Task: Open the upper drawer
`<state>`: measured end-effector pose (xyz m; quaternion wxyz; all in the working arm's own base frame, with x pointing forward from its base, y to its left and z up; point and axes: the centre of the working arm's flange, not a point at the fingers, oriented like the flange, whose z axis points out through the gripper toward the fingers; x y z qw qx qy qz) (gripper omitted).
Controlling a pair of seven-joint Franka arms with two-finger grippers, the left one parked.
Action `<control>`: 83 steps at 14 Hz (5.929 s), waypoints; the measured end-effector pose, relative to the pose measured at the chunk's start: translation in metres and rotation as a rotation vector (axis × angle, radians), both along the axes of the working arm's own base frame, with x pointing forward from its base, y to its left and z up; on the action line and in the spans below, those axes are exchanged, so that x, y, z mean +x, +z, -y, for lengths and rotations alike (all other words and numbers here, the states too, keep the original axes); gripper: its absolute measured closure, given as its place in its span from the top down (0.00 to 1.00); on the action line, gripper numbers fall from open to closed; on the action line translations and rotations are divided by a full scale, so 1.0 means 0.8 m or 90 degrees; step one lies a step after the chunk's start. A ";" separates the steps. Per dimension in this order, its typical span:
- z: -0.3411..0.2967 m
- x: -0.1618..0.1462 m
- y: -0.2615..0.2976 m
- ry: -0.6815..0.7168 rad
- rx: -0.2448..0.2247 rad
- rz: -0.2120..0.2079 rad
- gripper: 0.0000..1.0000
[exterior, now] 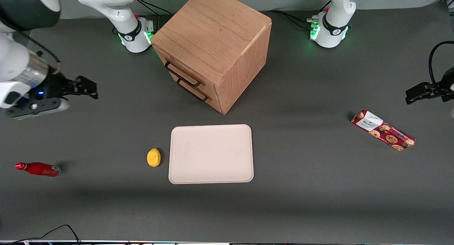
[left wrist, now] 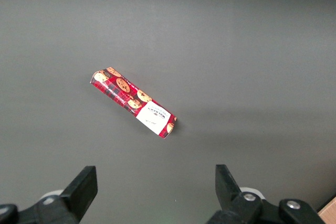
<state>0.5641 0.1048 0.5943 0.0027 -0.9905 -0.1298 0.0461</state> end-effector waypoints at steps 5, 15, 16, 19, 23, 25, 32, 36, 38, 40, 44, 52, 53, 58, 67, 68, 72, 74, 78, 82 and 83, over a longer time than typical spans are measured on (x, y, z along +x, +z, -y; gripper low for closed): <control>-0.060 -0.025 -0.031 0.137 0.070 -0.025 1.00; -0.160 -0.093 -0.140 0.265 0.129 -0.071 1.00; -0.166 -0.098 -0.148 0.268 0.135 -0.075 1.00; -0.187 -0.112 -0.170 0.275 0.151 -0.077 1.00; -0.202 -0.125 -0.188 0.283 0.155 -0.072 1.00; -0.205 -0.129 -0.198 0.285 0.153 -0.069 1.00; -0.211 -0.144 -0.233 0.285 0.151 -0.065 1.00; -0.210 -0.146 -0.243 0.284 0.150 -0.066 1.00; -0.212 -0.147 -0.248 0.285 0.151 -0.068 1.00; -0.215 -0.150 -0.256 0.287 0.151 -0.066 1.00; -0.213 -0.152 -0.267 0.284 0.150 -0.063 1.00; -0.213 -0.150 -0.271 0.284 0.152 -0.060 1.00; -0.213 -0.150 -0.271 0.284 0.152 -0.059 1.00; -0.210 -0.148 -0.271 0.281 0.152 -0.058 1.00; -0.169 -0.108 -0.267 0.262 0.132 -0.024 1.00; -0.163 -0.101 -0.266 0.259 0.128 -0.018 1.00; -0.137 -0.070 -0.265 0.250 0.112 -0.002 1.00; -0.123 -0.053 -0.264 0.247 0.106 0.005 1.00; -0.098 -0.027 -0.265 0.247 0.101 0.019 1.00; -0.071 0.002 -0.267 0.242 0.104 0.035 1.00; -0.065 0.008 -0.268 0.243 0.105 0.037 1.00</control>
